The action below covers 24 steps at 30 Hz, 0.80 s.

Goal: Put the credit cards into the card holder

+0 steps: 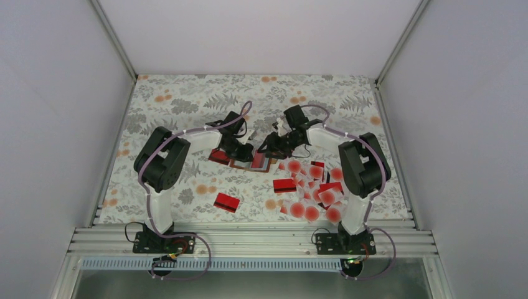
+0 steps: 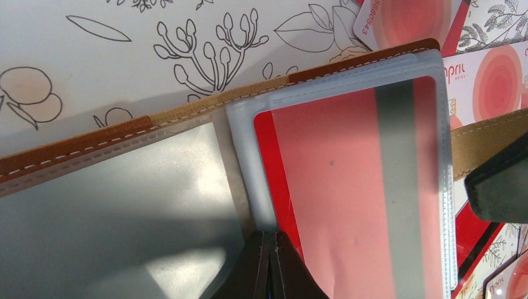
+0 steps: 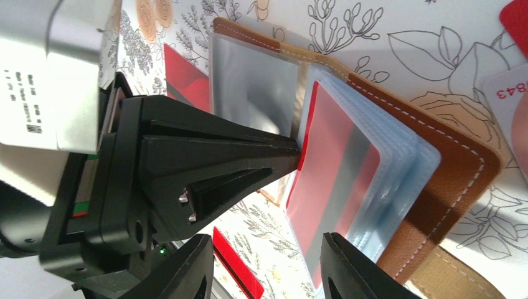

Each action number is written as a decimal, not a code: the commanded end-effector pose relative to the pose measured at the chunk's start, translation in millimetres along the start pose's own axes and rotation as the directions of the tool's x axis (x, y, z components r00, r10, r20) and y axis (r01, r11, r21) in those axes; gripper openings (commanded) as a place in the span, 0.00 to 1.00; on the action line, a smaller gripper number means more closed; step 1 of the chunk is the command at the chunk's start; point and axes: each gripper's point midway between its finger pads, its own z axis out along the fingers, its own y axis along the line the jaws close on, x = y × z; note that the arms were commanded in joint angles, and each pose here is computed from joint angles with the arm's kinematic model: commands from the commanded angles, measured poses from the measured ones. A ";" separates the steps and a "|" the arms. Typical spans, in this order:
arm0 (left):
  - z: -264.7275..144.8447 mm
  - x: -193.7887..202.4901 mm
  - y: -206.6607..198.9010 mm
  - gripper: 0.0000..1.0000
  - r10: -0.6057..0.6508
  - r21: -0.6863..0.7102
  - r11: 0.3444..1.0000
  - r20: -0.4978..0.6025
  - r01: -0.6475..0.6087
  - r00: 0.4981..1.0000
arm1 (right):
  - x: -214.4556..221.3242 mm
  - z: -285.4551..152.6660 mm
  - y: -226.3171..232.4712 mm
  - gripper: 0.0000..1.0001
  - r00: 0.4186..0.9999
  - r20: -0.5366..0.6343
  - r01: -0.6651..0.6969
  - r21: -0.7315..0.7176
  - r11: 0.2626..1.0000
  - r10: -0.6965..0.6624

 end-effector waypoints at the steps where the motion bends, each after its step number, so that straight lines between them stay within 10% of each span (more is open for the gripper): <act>1: 13.9 31.5 16.9 0.02 -0.048 -0.055 0.998 -0.097 0.043 0.994 | 3.9 6.2 -9.8 0.44 1.000 -0.007 -0.016 0.035 0.999 0.016; 24: 14.4 23.0 12.1 0.02 -0.045 -0.040 0.998 -0.092 0.041 0.995 | 3.4 14.4 -11.1 0.44 1.000 -0.024 -0.015 0.027 1.000 0.015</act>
